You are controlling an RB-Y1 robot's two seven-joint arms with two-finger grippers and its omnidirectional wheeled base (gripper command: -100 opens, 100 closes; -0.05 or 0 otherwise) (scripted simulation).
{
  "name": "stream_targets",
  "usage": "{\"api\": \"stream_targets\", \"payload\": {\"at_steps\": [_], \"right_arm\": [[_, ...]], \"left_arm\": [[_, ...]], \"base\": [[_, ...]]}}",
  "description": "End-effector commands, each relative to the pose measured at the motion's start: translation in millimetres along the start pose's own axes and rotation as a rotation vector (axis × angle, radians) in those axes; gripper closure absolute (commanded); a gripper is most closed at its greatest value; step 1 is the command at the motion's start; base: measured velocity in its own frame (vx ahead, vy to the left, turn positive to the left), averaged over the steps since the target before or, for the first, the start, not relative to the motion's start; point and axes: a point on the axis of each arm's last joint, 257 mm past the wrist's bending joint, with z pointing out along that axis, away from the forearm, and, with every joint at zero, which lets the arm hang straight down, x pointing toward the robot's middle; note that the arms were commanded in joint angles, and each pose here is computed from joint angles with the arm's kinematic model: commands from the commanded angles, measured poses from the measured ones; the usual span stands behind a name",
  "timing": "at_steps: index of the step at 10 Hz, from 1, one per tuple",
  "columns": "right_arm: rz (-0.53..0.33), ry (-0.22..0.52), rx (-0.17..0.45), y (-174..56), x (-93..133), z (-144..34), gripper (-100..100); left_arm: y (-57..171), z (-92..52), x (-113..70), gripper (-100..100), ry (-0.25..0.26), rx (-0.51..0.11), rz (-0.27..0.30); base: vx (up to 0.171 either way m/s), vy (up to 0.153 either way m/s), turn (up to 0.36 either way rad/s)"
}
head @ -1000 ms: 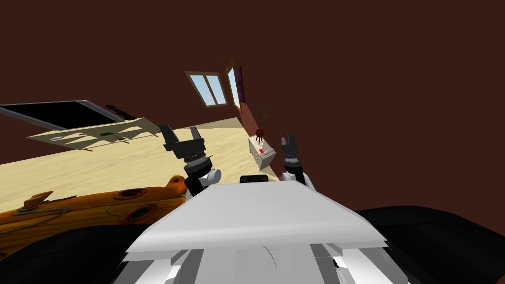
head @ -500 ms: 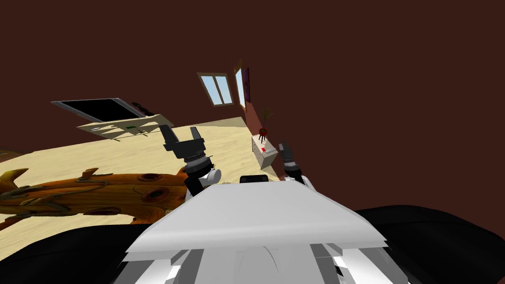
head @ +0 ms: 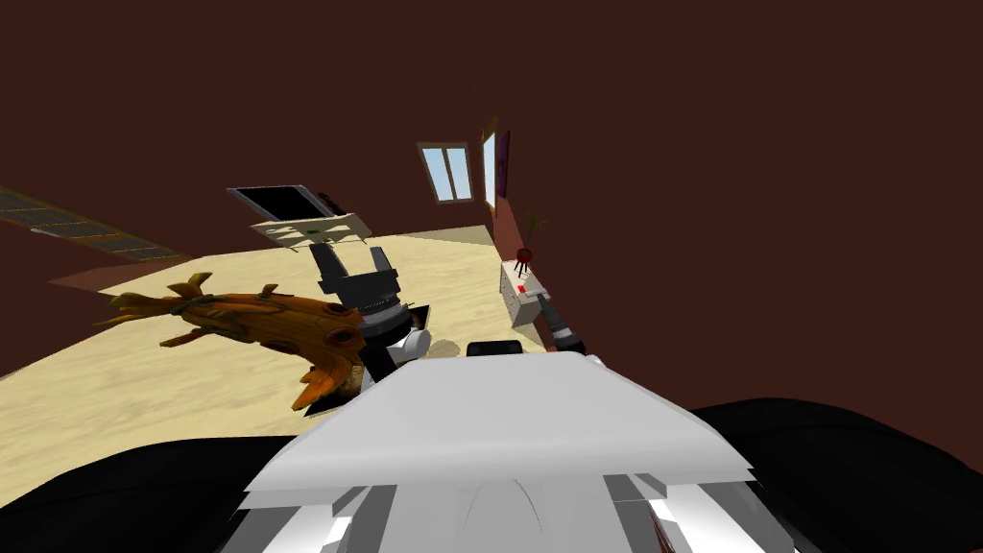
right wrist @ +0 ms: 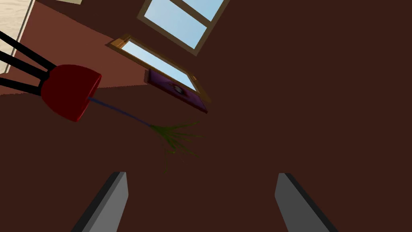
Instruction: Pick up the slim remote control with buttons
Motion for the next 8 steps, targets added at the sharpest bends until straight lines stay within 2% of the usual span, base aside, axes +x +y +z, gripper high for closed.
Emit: {"api": "stream_targets", "payload": {"at_steps": [1,3,4,5,6,7,8], "right_arm": [[-0.020,0.030,0.028,-14,8,-8.2,-100],[-0.099,0.148,0.110,-51,36,-38.6,-100],[-0.097,0.155,0.130,-60,39,-43.4,-100],[-0.137,0.214,0.161,-75,51,-59.5,-100],[-0.135,0.222,0.184,-85,54,-65.7,-100],[-0.175,0.284,0.213,-100,65,-83.3,-100],[-0.173,0.291,0.235,-108,67,-89.9,-100]], "left_arm": [[0,0.0,0.0,0,0.000,0.000,0.000],[0,0.0,0.0,0,0.000,0.000,0.000],[0,0.0,0.0,0,0.000,0.000,0.000],[0,0.0,0.0,0,0.000,0.000,0.000],[0,0.0,0.0,0,0.000,0.000,0.000],[0,0.0,-0.1,0,0.000,0.000,0.000],[0,0.0,0.0,0,0.000,0.000,0.000]], "base": [[-0.050,-0.011,0.172],[-0.071,-0.008,0.372],[-0.078,-0.015,0.289],[-0.077,-0.006,0.388],[-0.054,-0.010,0.198],[-0.040,-0.011,0.360],[-0.032,-0.013,0.274]]}}
